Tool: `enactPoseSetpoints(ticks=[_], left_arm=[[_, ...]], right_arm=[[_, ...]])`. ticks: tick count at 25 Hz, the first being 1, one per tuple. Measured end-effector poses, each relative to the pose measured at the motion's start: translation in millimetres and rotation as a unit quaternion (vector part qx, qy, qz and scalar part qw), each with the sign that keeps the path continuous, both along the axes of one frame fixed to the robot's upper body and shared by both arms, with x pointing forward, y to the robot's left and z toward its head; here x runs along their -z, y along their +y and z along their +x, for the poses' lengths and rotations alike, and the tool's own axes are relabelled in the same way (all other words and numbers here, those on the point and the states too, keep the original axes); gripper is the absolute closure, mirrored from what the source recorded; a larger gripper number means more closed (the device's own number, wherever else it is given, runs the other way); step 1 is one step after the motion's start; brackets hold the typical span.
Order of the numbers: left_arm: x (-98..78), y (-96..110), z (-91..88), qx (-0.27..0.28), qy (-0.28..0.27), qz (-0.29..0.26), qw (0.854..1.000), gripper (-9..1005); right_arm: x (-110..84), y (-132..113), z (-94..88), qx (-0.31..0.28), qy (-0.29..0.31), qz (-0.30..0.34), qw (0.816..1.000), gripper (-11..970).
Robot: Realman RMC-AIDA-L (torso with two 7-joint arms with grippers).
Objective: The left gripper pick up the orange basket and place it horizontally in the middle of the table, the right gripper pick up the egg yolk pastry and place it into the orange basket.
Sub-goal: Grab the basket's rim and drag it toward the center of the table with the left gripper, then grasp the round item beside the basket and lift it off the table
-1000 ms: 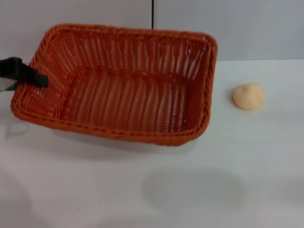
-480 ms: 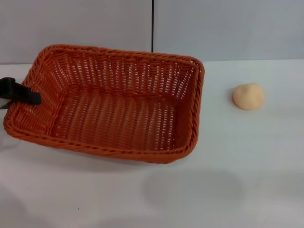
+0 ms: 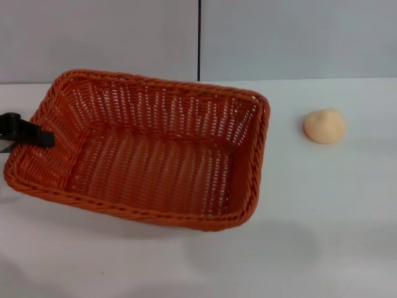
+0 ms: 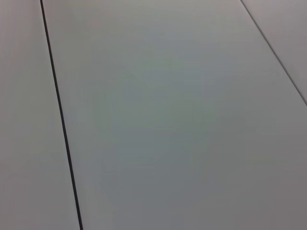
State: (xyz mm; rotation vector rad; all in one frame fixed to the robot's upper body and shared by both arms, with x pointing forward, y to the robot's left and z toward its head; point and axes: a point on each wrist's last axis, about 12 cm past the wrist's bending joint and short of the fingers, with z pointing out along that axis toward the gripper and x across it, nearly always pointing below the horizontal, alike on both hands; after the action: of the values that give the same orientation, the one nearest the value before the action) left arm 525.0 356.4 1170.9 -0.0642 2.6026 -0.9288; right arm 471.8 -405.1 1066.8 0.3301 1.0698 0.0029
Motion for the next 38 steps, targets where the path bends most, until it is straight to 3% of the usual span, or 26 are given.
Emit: enactPoseSetpoints(ticks=[9,14,27,38], left_arm=[[4.4,-1,-3.1,0.011,0.009,-0.009,1.000,765],[5.2,0,-4.3,0.013,0.009,-0.009,1.000,573],[-7.1,8,-12.8,0.035,0.002,-0.036,0.999,513],[-7.5,25,-11.6,0.014,-0.006,-0.009,1.000,497]], right_arm=[[-1.2,1,2.8,-0.003,-0.002,0.000,1.000,375],[-2.7,1,4.8,-0.005,-0.005,-0.002,1.000,375],[-3.5,0,5.3,-0.005,-0.005,-0.002,1.000,374],[-5.2,1,7.6,-0.008,-0.010,-0.003,1.000,374]])
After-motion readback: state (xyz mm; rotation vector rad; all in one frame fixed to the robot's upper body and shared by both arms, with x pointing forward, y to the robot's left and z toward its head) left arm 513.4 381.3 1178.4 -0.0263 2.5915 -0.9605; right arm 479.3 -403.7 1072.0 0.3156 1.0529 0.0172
